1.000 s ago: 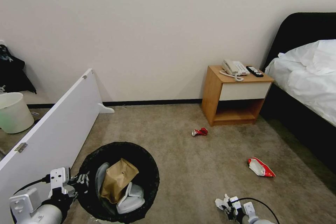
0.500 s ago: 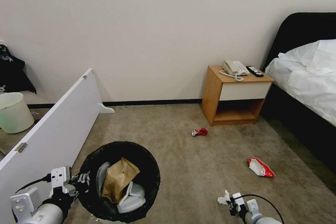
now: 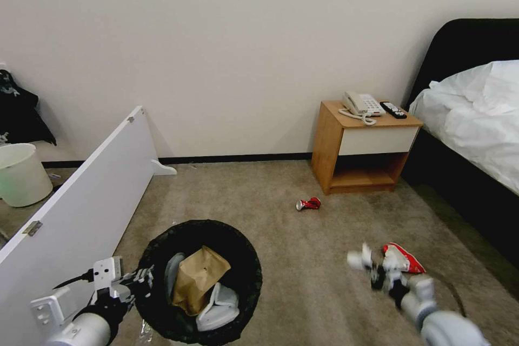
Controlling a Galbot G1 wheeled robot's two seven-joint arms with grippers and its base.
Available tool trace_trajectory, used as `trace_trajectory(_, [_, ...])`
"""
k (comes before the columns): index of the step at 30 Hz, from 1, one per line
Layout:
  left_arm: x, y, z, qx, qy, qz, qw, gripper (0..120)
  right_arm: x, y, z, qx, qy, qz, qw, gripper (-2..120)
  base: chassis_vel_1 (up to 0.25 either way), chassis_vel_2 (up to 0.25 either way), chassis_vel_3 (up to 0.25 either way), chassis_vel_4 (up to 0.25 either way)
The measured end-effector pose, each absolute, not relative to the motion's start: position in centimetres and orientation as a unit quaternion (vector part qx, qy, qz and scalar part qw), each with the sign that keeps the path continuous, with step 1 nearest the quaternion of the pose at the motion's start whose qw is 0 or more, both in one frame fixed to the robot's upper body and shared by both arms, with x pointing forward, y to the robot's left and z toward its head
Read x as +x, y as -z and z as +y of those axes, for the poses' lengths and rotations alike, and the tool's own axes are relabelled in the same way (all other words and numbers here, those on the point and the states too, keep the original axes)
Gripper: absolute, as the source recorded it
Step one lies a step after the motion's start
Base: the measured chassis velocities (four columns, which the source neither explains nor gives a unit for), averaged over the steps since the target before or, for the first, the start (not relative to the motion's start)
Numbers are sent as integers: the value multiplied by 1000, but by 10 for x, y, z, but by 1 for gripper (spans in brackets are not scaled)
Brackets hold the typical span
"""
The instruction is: Pick up the trash bin, then pick up the garbage from the floor and place it into the trash bin.
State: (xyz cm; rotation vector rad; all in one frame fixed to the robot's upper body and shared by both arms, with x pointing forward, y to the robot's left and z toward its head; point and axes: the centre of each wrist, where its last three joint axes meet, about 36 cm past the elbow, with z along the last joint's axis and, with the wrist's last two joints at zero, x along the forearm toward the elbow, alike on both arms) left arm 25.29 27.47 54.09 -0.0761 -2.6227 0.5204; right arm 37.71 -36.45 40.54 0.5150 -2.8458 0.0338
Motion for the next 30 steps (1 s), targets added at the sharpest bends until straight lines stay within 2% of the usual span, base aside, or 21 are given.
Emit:
trace_trajectory(2, [255, -542, 272, -34, -194, -954, 227, 4, 372, -436, -357, 231, -7, -969, 83, 0, 0, 0, 0, 0])
trace_trajectory(5, [257, -543, 271, -38, -197, -953, 225, 4, 369, -455, -351, 268, -4, -962, 56, 0, 0, 0, 0, 0])
trace_trajectory(8, [258, -544, 271, -41, -197, -953, 227, 4, 364, -506, -330, 368, 6, -929, -23, 0, 0, 0, 0, 0])
trace_trajectory(12, [257, -543, 271, -40, -195, -953, 229, 4, 363, -522, -325, 399, 0, -916, -45, 0, 0, 0, 0, 0])
trace_trajectory(17, [254, -541, 272, -37, -193, -951, 239, 4, 359, -569, -308, 499, -7, -862, -91, 0, 0, 0, 0, 0])
trace_trajectory(30, [254, -541, 272, -35, -191, -951, 239, 4, 359, -580, -303, 597, 16, -796, -102, 0, 0, 0, 0, 0])
